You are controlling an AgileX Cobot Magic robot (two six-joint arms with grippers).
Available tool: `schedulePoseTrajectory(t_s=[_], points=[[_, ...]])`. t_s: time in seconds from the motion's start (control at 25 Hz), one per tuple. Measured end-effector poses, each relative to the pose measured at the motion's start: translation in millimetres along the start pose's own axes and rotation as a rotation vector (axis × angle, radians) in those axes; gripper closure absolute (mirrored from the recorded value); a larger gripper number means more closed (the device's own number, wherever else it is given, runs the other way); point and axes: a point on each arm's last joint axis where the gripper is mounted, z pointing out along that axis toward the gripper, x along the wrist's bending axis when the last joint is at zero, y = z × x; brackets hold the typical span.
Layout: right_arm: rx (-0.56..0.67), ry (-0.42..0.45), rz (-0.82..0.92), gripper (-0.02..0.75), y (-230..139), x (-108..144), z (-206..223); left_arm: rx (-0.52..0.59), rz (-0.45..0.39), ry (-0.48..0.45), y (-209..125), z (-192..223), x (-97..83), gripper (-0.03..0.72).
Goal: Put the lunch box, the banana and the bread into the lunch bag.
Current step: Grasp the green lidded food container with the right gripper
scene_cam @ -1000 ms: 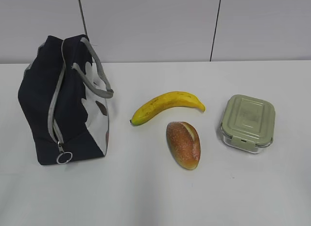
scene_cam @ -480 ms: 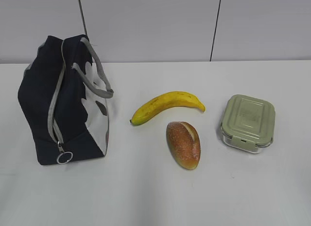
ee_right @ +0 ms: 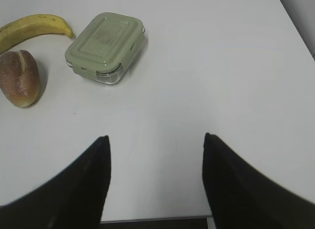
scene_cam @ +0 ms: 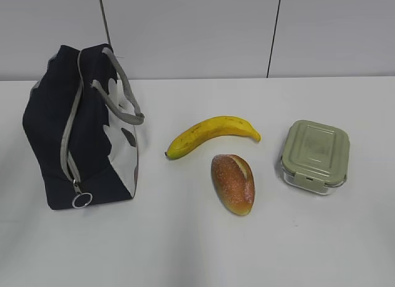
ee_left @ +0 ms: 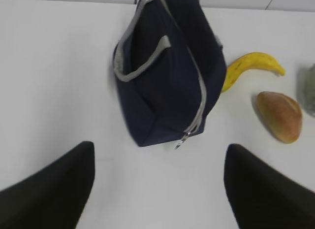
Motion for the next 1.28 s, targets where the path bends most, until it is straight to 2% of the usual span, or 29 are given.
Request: schedulePoseTrajectory(t_s=[0.24, 0.52, 0.8, 1.08, 1.16, 1.28], points=[[0.000, 0.000, 0.000, 0.300, 0.0, 0.0, 0.0, 0.137, -0.096, -0.111, 68.5, 49.6, -5.8, 0.149], [0.000, 0.000, 0.000, 0.300, 0.0, 0.0, 0.0, 0.310, -0.145, -0.120, 110.2, 134.6, 5.4, 0.186], [0.000, 0.000, 0.000, 0.300, 0.0, 0.0, 0.0, 0.450, -0.167, -0.109, 115.8, 214.9, 19.9, 0.207], [0.000, 0.000, 0.000, 0.300, 0.0, 0.0, 0.0, 0.524, -0.161, -0.109, 111.9, 266.2, 29.6, 0.245], [0.000, 0.000, 0.000, 0.300, 0.0, 0.0, 0.0, 0.536, -0.170, -0.113, 110.0, 274.1, 30.6, 0.279], [0.000, 0.000, 0.000, 0.300, 0.0, 0.0, 0.0, 0.555, -0.184, -0.119, 105.9, 281.9, 31.4, 0.401]])
